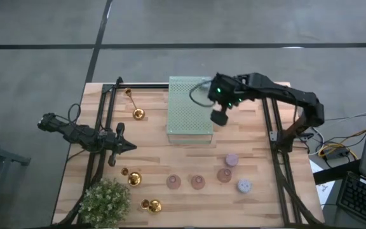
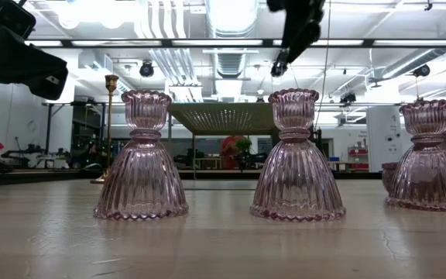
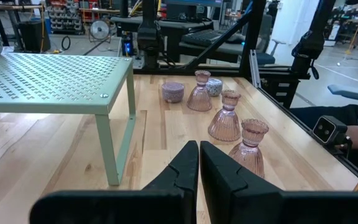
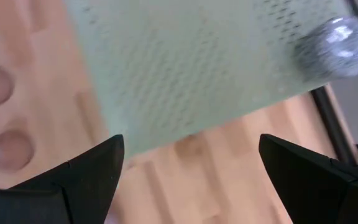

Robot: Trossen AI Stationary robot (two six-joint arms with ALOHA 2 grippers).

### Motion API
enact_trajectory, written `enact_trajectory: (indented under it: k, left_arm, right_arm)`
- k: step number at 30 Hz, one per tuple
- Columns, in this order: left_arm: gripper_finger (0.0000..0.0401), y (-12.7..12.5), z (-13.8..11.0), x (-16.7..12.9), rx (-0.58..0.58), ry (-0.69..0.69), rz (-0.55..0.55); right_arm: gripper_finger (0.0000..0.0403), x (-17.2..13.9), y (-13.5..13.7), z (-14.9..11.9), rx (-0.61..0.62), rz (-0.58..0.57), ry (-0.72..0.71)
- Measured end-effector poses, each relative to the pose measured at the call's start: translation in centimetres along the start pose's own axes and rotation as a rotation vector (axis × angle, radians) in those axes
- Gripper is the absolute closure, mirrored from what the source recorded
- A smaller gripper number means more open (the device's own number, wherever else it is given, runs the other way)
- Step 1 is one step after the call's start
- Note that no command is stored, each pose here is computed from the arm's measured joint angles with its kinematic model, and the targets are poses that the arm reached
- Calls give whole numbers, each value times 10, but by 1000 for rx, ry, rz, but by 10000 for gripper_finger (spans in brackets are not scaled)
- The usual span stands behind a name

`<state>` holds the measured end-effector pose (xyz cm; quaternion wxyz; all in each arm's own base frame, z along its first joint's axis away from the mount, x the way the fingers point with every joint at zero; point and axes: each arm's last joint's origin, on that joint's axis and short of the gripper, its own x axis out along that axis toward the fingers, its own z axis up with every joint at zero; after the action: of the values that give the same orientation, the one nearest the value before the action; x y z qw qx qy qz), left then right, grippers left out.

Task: Pick & Place candle stick holders
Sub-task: Put the white scented candle on the shelf

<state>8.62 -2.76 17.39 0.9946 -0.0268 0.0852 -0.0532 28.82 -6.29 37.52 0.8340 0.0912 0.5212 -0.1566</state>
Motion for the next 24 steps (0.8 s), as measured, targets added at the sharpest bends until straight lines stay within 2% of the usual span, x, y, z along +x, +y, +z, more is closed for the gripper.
enact_trajectory:
  k: [6,14,19,24]
  left_arm:
    - [380,0,0,0,0,-1,0]
    - [380,0,0,0,0,-1,0]
    - [380,0,0,0,0,-1,0]
    - [380,0,0,0,0,-1,0]
  right_arm:
    - [37,-13,34,-38,-25,52,30]
    - [37,6,50,-96,169,33,157]
    - [37,22,64,-139,166,46,258]
    - [37,32,89,-170,96,132,256]
